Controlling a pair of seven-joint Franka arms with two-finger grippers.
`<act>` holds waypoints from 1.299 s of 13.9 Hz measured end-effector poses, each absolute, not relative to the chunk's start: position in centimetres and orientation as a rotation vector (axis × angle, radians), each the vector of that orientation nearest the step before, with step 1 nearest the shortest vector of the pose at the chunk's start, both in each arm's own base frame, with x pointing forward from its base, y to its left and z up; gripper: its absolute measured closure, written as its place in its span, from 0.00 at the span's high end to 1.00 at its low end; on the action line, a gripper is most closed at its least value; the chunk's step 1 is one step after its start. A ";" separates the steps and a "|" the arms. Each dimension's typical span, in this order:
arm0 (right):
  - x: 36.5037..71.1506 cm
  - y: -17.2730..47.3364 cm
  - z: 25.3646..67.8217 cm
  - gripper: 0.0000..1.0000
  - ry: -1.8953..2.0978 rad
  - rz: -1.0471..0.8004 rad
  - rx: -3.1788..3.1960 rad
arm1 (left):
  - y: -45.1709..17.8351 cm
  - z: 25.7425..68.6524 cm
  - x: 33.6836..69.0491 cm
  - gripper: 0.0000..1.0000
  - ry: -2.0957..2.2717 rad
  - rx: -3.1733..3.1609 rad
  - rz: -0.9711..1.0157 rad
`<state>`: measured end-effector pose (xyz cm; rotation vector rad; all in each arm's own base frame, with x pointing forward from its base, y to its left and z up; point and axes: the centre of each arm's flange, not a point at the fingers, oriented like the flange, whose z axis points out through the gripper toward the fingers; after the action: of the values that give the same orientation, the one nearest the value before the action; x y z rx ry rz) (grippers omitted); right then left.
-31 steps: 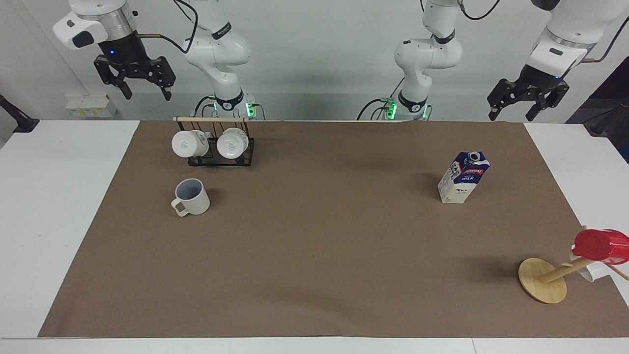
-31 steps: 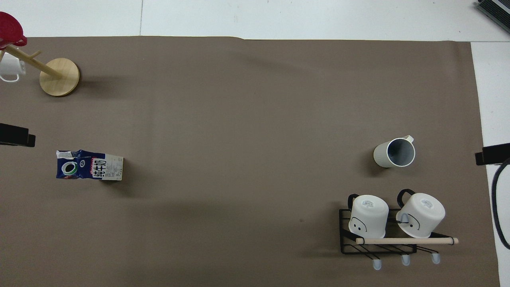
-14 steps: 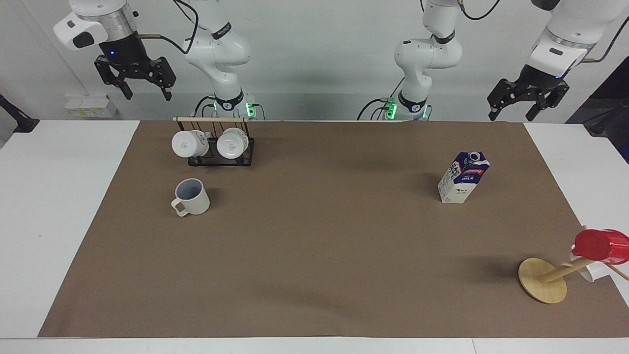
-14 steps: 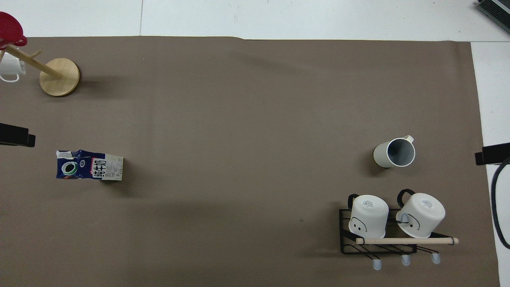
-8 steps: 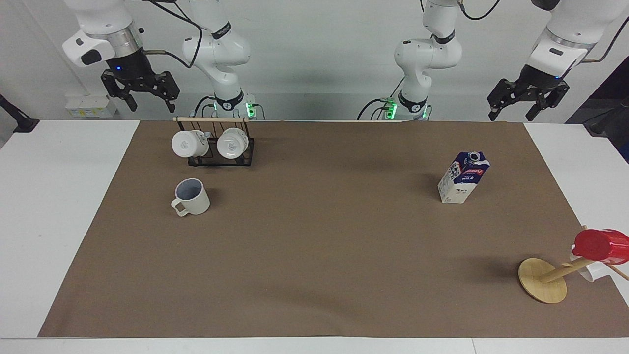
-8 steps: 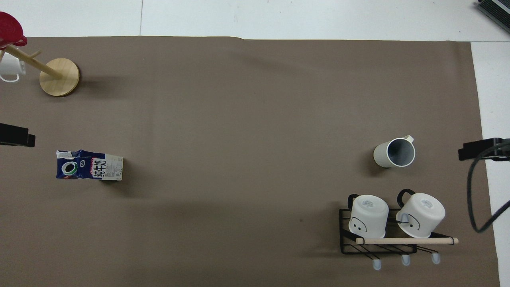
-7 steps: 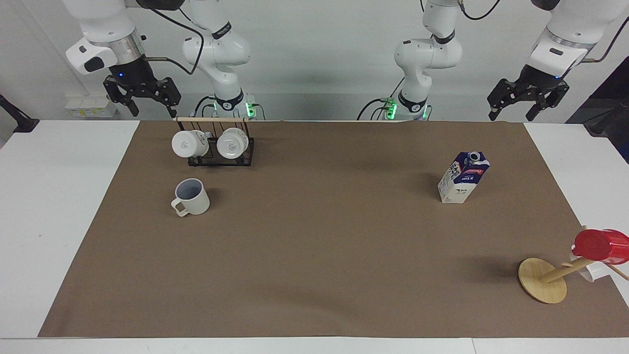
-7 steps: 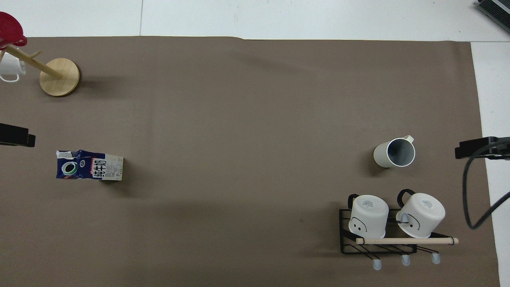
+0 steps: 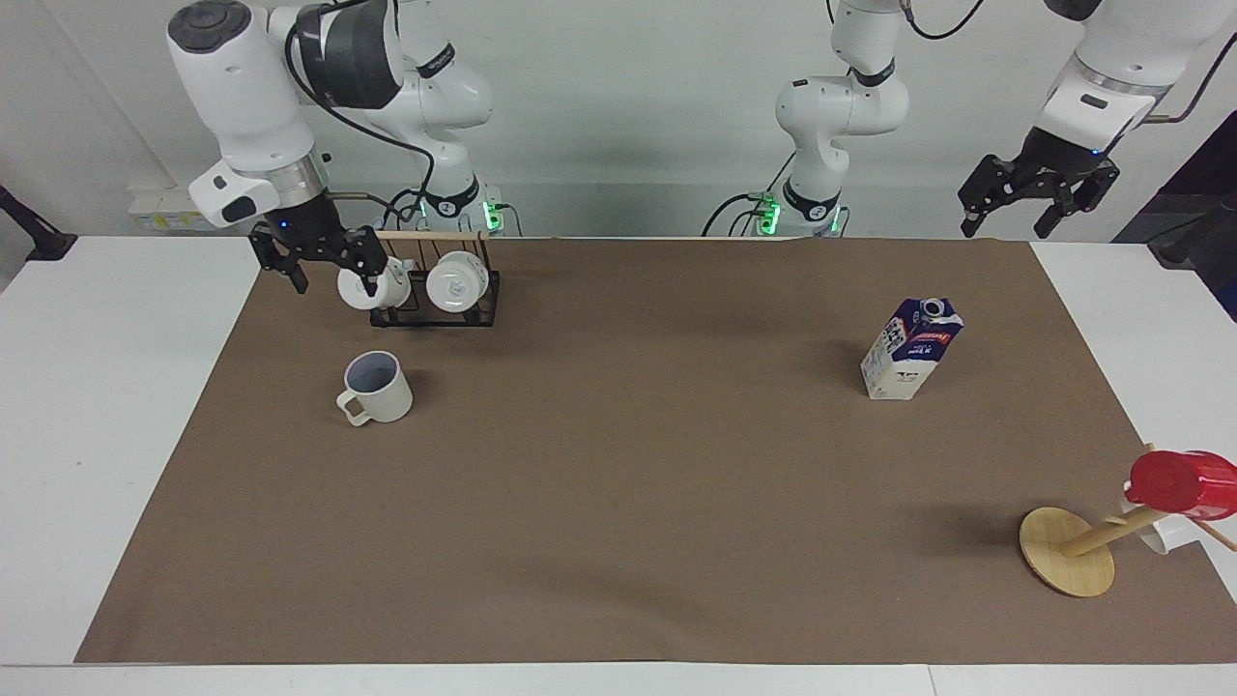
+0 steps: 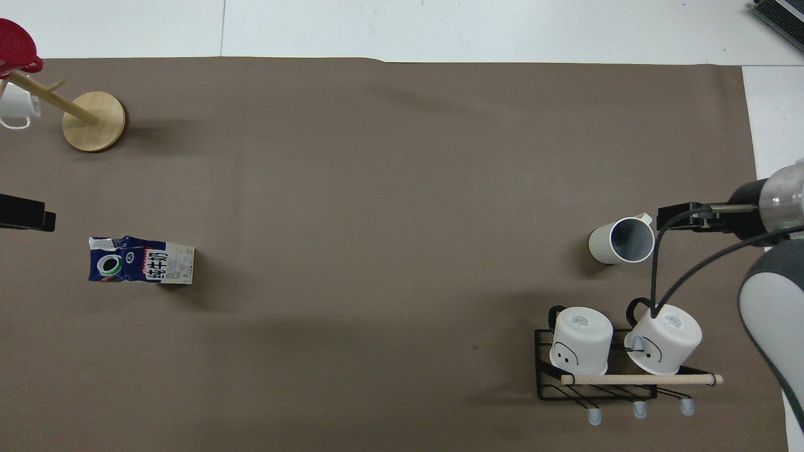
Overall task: Place cup and milk on table
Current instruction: 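Reach the right gripper to the white mug while the left gripper reaches the carton, then grasp the milk carton with the left gripper while the right gripper grasps the mug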
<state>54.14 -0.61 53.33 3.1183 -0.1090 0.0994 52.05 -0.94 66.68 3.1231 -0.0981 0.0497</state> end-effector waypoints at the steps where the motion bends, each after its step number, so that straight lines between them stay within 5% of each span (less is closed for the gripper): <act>1: 54.6 -0.6 51.6 1.00 -0.115 0.105 3.118 | -0.9 66.7 52.0 1.00 -0.098 3.123 0.050; 10: 55.5 0.6 39.8 1.00 -0.201 0.135 3.117 | -1.2 65.9 51.9 1.00 -0.106 3.123 0.023; 18: 55.2 1.3 34.3 1.00 -0.203 0.154 3.117 | -0.5 57.6 49.9 1.00 -0.083 3.118 -0.038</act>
<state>55.24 1.29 34.30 3.1170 -0.2032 0.1540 49.91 -0.45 57.57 3.1179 -0.0834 -0.0377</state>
